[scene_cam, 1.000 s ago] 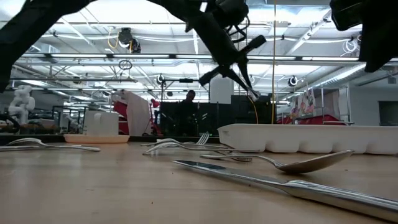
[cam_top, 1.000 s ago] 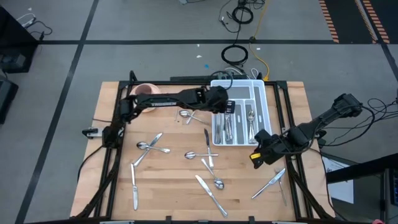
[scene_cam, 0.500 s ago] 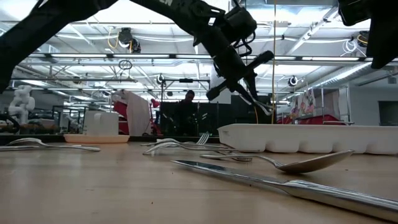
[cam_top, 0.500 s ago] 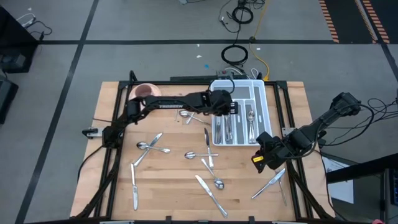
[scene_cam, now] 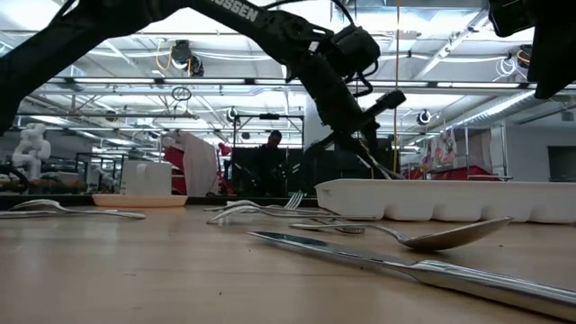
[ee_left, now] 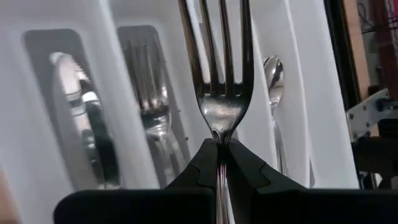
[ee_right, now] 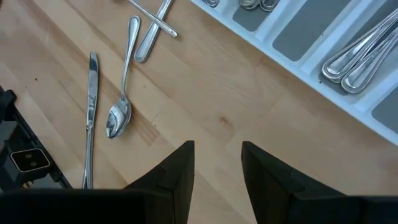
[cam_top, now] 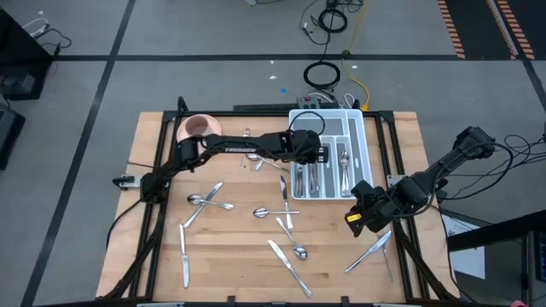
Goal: Sort silverware
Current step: Put the silver fork into the white silverware tray, then put the silver spoon into the white silverware tray
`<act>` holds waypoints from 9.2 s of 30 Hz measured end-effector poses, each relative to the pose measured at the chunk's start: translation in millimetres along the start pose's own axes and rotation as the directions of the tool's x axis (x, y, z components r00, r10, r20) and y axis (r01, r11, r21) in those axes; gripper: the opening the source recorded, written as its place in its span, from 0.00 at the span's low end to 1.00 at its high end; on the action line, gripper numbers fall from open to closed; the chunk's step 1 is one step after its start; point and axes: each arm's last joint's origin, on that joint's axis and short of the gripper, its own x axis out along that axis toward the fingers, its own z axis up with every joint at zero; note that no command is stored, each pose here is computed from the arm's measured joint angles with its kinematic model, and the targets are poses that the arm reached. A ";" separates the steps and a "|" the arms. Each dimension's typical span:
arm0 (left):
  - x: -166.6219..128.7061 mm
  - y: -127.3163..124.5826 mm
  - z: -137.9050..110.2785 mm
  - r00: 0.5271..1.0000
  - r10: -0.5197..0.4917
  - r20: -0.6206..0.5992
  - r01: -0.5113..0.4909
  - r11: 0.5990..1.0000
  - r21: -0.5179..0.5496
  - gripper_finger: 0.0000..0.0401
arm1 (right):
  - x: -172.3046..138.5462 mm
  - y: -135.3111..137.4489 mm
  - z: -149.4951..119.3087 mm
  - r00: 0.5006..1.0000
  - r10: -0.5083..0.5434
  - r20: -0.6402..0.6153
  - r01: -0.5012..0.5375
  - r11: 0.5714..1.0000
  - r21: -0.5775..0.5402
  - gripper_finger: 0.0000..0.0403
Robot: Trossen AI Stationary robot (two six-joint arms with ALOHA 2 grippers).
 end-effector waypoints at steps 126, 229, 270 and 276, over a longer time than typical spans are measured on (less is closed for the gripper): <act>-379.8 62.0 -219.7 0.949 0.292 -0.119 -0.024 0.442 0.897 0.35 | 157.3 95.3 -33.0 0.964 0.200 -0.176 -0.195 0.980 0.048 0.31; -349.3 87.2 -194.5 0.932 0.300 0.204 -0.329 0.461 0.824 0.35 | 28.1 -103.2 243.8 0.713 -0.488 -0.503 -0.223 0.523 -0.823 0.00; -330.2 104.4 -180.8 0.889 0.381 0.254 -0.425 0.480 0.768 0.35 | 125.9 -83.9 249.2 0.619 -0.681 -0.391 -0.438 0.114 -0.892 0.00; -330.2 104.4 -180.8 0.889 0.381 0.254 -0.425 0.479 0.768 0.35 | 130.0 -82.1 252.9 0.665 -0.654 -0.361 -0.400 0.097 -0.912 0.00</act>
